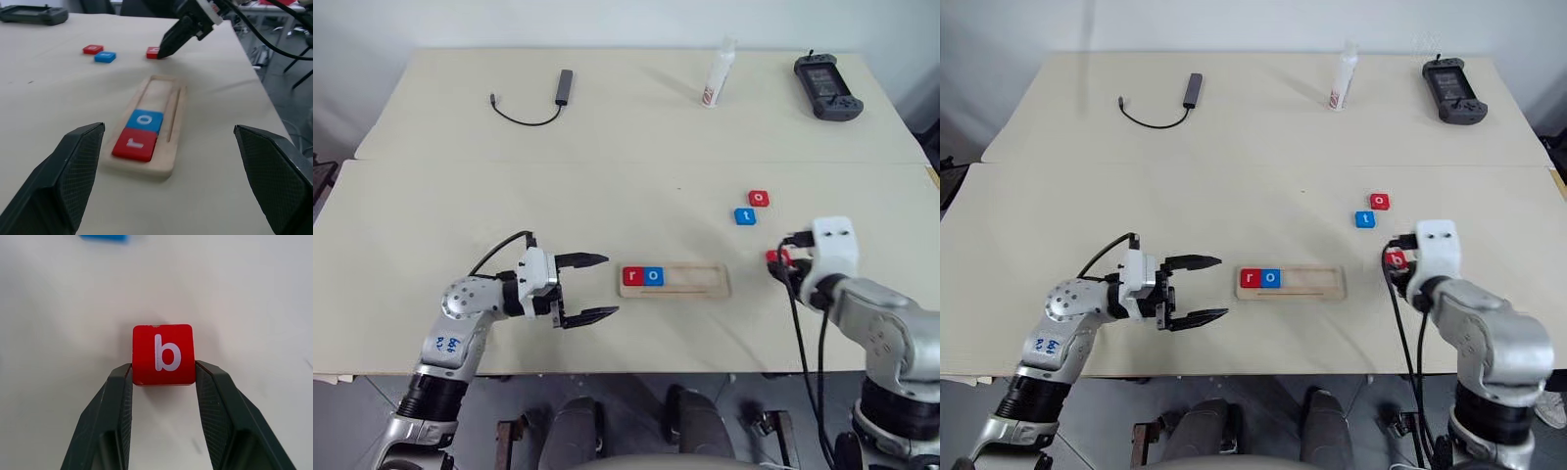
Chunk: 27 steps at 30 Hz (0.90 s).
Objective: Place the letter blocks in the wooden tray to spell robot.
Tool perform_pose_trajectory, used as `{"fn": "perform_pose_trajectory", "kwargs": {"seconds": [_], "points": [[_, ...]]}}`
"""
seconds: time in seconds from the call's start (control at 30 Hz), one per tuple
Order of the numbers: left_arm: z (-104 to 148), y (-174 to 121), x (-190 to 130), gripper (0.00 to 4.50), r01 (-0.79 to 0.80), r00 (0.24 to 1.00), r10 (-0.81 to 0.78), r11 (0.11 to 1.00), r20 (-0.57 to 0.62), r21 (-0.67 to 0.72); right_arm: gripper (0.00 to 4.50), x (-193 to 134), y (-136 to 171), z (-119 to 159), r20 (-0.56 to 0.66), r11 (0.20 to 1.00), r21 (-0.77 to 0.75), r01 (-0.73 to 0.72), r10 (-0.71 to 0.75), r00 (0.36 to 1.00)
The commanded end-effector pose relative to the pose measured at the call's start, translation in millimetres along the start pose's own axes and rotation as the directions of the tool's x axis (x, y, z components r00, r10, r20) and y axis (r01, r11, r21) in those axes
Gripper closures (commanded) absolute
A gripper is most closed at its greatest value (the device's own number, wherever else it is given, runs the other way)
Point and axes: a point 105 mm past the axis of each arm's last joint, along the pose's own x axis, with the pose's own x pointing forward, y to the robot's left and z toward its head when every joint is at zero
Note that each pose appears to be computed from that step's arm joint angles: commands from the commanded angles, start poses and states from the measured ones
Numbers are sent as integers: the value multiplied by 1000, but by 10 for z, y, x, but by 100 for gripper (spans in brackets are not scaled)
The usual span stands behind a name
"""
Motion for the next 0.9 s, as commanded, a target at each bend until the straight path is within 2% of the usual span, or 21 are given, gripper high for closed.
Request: {"fn": "perform_pose_trajectory", "kwargs": {"seconds": [0.03, 0.2, 0.37, 0.47, 0.5, 0.6, 0.67, 0.8, 0.9], "points": [[37, -16, 65, 0, 51, 999, -51, 998, 15, 21, 304, -139, 96, -45, 24, 1000, 19, -1, 0, 1000], [51, 20, 98, 0, 76, 997, -76, 997, 20, 27, 304, -161, 195, -148, 16, 999, 39, -6, 6, 1000], [76, 54, 105, 0, 82, 996, -83, 996, 22, 40, 135, -208, 171, -67, 41, 999, -29, -36, 37, 998], [86, 56, 89, 0, 77, 997, -78, 996, 22, 46, 30, -313, 119, 39, 35, 977, -166, -134, 142, 989], [87, 56, 81, 0, 72, 997, -73, 996, 20, 48, 2, -364, 112, 83, 27, 952, -242, -189, 201, 979], [89, 63, 49, 0, 54, 998, -55, 997, 14, 54, 2, -467, 127, 172, -21, 830, -450, -330, 360, 933], [84, 47, 28, 0, 45, 999, -45, 998, 8, 53, 2, -490, 101, 171, -91, 693, -590, -414, 453, 887], [86, -20, -34, 0, 41, 999, -41, 997, 1, 60, 2, -396, 27, 182, -168, 530, -652, -542, 595, 786], [101, -16, -82, 0, 11, 1000, -11, 998, -4, 68, 2, -248, -65, 174, -231, 433, -684, -587, 635, 738]]}}
